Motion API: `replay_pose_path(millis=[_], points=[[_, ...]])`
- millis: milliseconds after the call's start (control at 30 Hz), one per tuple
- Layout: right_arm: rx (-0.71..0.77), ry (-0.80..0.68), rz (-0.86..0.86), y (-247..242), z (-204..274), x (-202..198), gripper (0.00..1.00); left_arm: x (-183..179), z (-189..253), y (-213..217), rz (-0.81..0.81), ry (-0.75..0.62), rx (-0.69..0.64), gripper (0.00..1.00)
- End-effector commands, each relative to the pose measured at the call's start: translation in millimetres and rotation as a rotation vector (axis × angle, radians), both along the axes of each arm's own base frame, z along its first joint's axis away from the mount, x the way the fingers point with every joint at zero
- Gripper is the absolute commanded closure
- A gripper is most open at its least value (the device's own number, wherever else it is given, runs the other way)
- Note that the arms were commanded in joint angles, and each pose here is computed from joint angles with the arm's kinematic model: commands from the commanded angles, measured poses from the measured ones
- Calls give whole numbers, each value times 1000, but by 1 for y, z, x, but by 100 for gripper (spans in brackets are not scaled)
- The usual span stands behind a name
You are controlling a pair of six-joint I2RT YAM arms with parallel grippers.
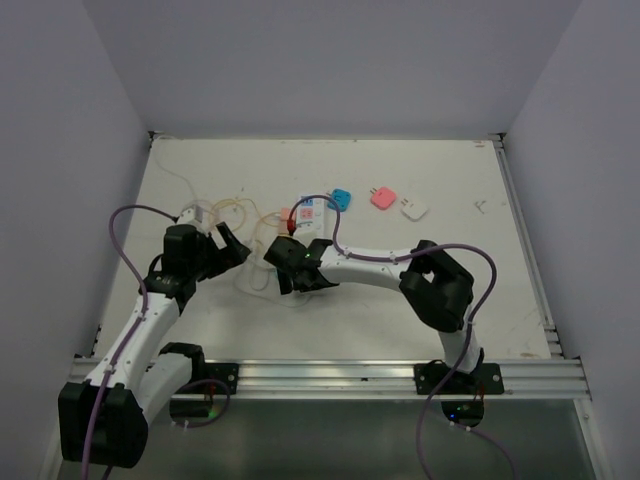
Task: Pull the plug off the socket
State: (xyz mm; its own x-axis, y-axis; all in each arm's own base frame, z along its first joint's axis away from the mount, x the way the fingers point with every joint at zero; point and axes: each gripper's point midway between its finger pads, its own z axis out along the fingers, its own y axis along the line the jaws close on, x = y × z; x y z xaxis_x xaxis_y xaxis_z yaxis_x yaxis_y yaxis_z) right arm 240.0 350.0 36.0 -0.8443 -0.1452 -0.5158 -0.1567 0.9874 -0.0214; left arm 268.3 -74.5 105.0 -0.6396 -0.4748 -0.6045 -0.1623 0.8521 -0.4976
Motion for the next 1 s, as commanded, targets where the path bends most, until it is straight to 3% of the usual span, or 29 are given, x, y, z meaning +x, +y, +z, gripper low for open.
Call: replay_pose_path(millis=[0, 167, 267, 400, 500, 600, 967], points=[[1, -1, -43, -1, -9, -1, 2, 3, 5, -1, -4, -44, -14, 1], [-5, -12, -49, -7, -17, -2, 10, 2, 6, -1, -3, -44, -21, 1], [2, -19, -35, -10, -18, -3, 22, 1, 5, -3, -6, -42, -31, 2], [37, -30, -11, -16, -17, -8, 50, 0, 6, -7, -12, -39, -56, 4], [96, -62, -7, -16, -12, -6, 82, -3, 4, -13, -22, -34, -98, 7], [147, -55, -15, -23, -13, -8, 98, -7, 0, -22, -36, -18, -153, 9], [508, -55, -18, -9, 4, -5, 100, -7, 19, -44, -16, -21, -221, 9]])
